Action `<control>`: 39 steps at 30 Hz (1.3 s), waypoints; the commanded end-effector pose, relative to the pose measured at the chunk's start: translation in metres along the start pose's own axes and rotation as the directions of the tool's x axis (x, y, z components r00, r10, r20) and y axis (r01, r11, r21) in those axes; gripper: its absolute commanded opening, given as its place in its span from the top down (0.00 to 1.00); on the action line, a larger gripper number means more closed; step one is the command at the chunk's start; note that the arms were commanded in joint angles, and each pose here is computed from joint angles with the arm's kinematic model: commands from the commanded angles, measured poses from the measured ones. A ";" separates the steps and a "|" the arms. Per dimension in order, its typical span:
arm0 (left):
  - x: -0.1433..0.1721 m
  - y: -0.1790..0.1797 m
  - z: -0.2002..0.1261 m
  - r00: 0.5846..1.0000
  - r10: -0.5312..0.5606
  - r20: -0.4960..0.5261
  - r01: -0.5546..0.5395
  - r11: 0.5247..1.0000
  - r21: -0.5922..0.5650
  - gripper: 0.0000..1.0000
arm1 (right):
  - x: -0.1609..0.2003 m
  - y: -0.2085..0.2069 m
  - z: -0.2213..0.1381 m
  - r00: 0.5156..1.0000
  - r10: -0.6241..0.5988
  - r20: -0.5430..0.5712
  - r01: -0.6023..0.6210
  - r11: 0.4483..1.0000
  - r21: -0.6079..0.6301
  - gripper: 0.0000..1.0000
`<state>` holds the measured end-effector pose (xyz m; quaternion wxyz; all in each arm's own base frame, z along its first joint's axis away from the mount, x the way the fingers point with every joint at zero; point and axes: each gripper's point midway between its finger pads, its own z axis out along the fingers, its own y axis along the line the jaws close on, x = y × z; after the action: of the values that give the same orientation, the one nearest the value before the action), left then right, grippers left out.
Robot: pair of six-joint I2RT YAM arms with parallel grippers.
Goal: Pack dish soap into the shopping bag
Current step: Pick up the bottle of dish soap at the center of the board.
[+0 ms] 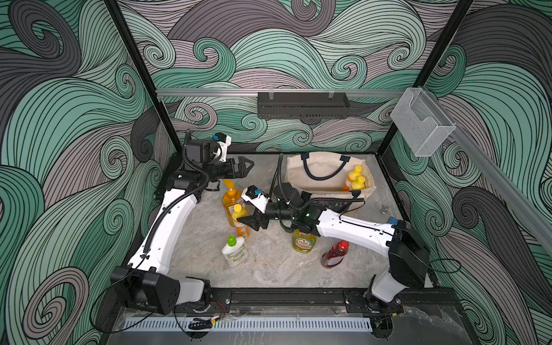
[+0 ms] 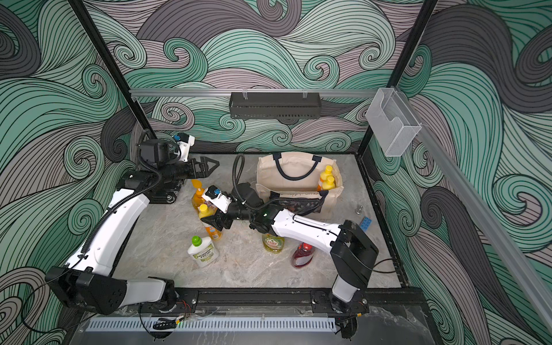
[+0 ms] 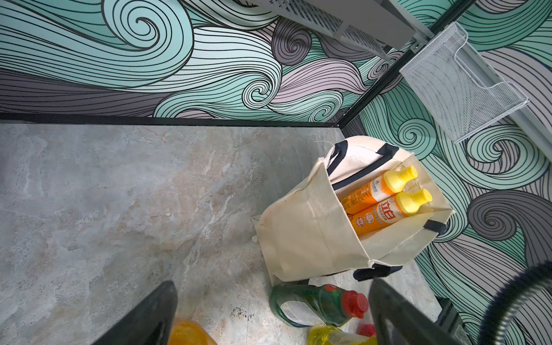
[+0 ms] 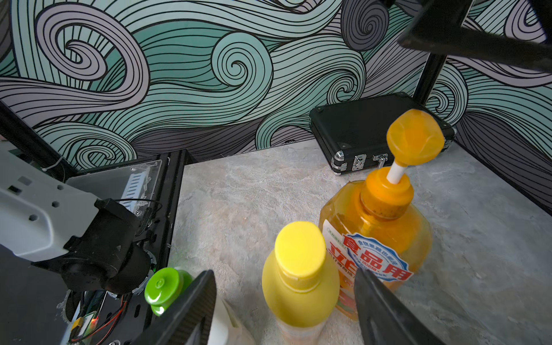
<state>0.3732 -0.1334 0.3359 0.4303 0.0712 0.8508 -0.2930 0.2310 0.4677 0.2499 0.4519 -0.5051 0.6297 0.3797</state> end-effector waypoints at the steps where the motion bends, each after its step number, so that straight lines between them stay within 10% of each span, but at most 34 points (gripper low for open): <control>1: -0.009 -0.007 -0.008 0.999 0.005 0.036 -0.006 1.000 0.027 0.01 | -0.013 0.001 0.006 0.999 -0.017 0.037 0.018 1.000 -0.014 0.24; 39: -0.011 0.004 -0.010 0.999 -0.019 0.039 0.018 1.000 0.007 0.01 | -0.006 -0.006 0.034 0.997 -0.025 0.077 0.024 1.000 0.018 0.39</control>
<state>0.3763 -0.1250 0.3370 0.4330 0.0588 0.8499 -0.2944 0.2432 0.4927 0.2377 0.4725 -0.4921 0.6194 0.3885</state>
